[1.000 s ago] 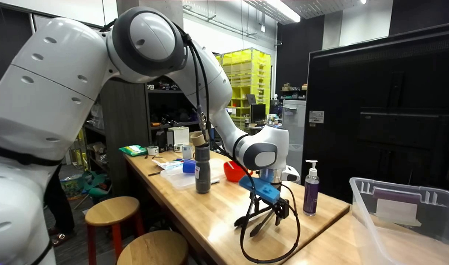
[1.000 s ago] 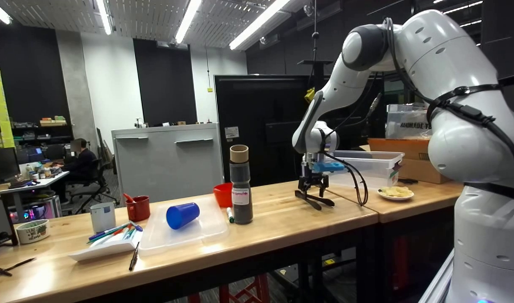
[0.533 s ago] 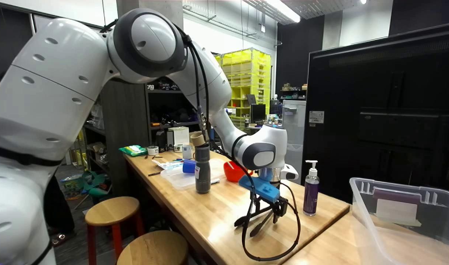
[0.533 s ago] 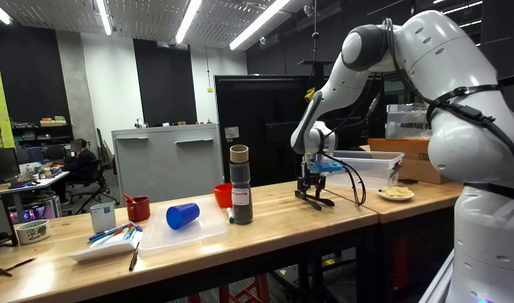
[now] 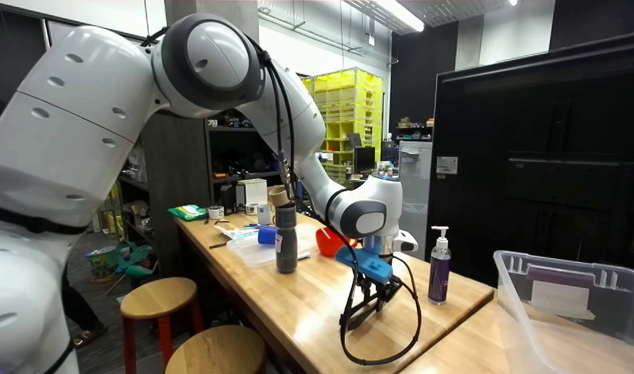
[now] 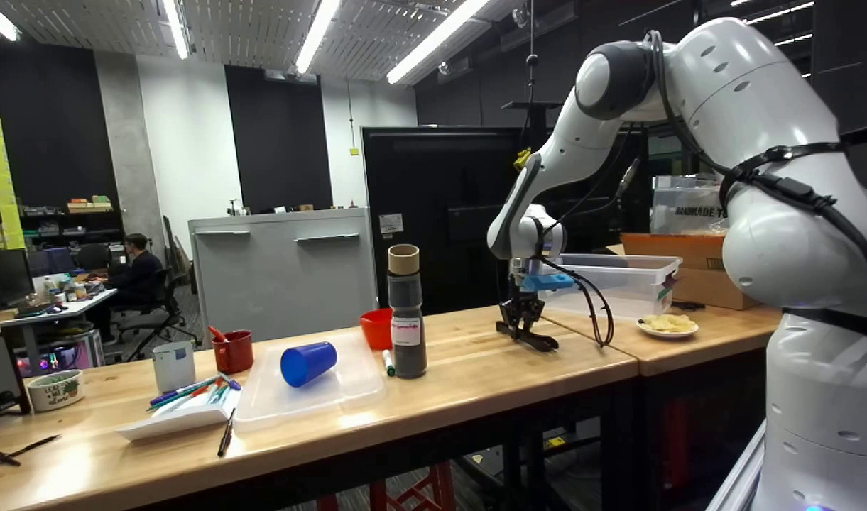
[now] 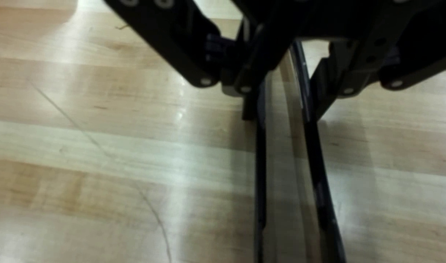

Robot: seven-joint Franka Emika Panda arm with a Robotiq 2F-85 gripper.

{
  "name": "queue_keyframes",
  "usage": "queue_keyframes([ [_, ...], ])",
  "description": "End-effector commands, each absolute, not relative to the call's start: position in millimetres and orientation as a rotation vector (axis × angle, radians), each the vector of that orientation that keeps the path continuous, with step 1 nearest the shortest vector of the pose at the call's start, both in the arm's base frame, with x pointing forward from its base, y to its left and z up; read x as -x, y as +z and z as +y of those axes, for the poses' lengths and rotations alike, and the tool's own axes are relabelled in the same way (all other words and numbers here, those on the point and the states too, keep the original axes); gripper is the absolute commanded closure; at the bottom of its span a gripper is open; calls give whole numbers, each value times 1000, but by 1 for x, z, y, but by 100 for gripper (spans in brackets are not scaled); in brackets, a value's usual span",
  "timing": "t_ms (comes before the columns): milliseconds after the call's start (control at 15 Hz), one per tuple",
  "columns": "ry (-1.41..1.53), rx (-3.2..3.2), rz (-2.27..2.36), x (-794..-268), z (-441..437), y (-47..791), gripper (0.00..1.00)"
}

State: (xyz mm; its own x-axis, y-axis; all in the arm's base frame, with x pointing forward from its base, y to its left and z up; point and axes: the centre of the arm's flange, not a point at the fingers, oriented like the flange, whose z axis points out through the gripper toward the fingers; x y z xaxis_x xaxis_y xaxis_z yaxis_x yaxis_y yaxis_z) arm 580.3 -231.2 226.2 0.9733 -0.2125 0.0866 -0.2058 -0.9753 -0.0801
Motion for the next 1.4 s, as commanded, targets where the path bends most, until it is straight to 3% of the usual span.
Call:
queue_keyframes([
  [0,-174,3063,334,-580,-231,229,70],
  [267,-281,3044,493,-573,-239,236,66],
  [467,-375,3014,609,-565,-242,243,71],
  [867,-588,3006,704,-545,-233,256,62],
  [1333,-883,3003,718,-517,-203,294,65],
])
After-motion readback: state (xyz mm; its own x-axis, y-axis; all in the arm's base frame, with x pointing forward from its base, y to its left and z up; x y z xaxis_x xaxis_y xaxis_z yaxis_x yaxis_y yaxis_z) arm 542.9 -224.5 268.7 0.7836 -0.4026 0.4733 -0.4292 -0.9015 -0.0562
